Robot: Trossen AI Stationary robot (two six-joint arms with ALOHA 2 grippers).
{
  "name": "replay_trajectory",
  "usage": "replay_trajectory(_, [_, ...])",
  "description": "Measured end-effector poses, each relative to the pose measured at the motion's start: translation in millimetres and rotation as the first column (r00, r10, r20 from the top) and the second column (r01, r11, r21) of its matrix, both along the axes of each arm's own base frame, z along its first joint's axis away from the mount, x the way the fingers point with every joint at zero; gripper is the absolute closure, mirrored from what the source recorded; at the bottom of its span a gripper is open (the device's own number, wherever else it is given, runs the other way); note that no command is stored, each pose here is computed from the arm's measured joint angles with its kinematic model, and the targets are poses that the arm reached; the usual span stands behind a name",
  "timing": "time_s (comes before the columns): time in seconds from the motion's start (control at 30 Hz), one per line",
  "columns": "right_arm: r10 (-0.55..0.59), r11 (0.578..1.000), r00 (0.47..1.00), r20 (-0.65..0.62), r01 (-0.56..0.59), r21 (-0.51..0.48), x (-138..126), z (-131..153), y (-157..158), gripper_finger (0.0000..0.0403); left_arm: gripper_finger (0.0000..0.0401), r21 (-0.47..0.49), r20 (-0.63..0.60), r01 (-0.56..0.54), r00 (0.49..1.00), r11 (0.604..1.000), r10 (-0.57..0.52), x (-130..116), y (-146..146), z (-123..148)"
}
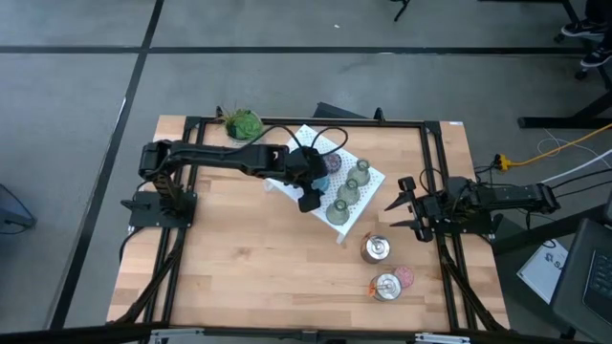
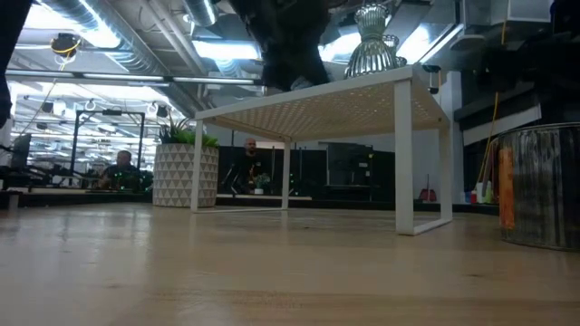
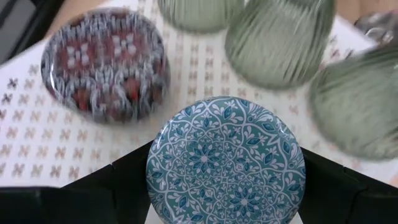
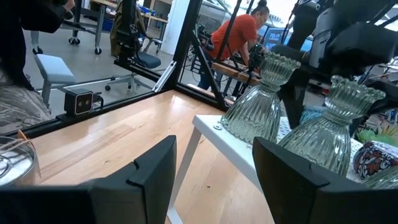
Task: Pick & Place candle stick holders
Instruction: Put the blue patterned scented candle on the shelf aligned with the other black patterned scented candle
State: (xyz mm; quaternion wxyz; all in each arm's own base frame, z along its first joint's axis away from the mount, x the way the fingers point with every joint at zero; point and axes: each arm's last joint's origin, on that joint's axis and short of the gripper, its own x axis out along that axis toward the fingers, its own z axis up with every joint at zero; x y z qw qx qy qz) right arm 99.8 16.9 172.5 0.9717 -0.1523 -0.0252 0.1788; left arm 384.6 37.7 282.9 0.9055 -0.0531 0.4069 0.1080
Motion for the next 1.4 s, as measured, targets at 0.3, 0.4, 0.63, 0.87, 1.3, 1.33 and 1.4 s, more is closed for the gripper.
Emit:
replay_trajectory(0.3, [0.000, 1.000, 1.000, -0.014, 0.000, -0.001, 0.0, -1.3, 0.0, 0.0188, 0.0097, 0.000, -0.007, -0.011, 1.000, 1.000, 0.011, 4.0, 4.4, -6.1])
replay_trajectory(0.4, [0.000, 1.000, 1.000, -0.014, 0.000, -0.001, 0.0, -1.3, 0.0, 0.0188, 0.0094, 0.015, -0.010, -0.008, 1.000, 1.000, 0.009, 4.0, 4.5, -6.2])
replay_trajectory(0.63, [0.000, 1.000, 1.000, -0.013, 0.000, -0.001, 0.0, -1.3, 0.0, 0.0188, 0.0065, 0.046, -0.025, 0.017, 1.000, 0.999, -0.016, 3.9, 4.6, -7.6])
replay_trajectory(0.87, [0.000, 1.000, 1.000, -0.013, 0.000, -0.001, 0.0, -1.3, 0.0, 0.0188, 0.0053, 0.060, -0.016, 0.031, 0.999, 0.998, -0.030, -1.0, 4.3, 0.3])
replay_trajectory(1.3, [0.000, 1.000, 1.000, -0.013, 0.000, -0.001, 0.0, -1.2, 0.0, 0.0188, 0.0052, 0.028, -0.152, 0.011, 0.988, 1.000, -0.007, -24.8, 1.7, 6.8])
replay_trajectory(1.33, [0.000, 1.000, 1.000, -0.013, 0.000, -0.001, 0.0, -1.2, 0.0, 0.0188, 0.0052, 0.019, -0.184, 0.003, 0.983, 1.000, 0.000, -27.6, 1.2, 5.1])
replay_trajectory(1.4, [0.000, 1.000, 1.000, -0.013, 0.000, -0.001, 0.0, -1.2, 0.0, 0.0188, 0.0055, 0.009, -0.209, -0.009, 0.978, 1.000, 0.011, -30.1, 0.9, 3.8])
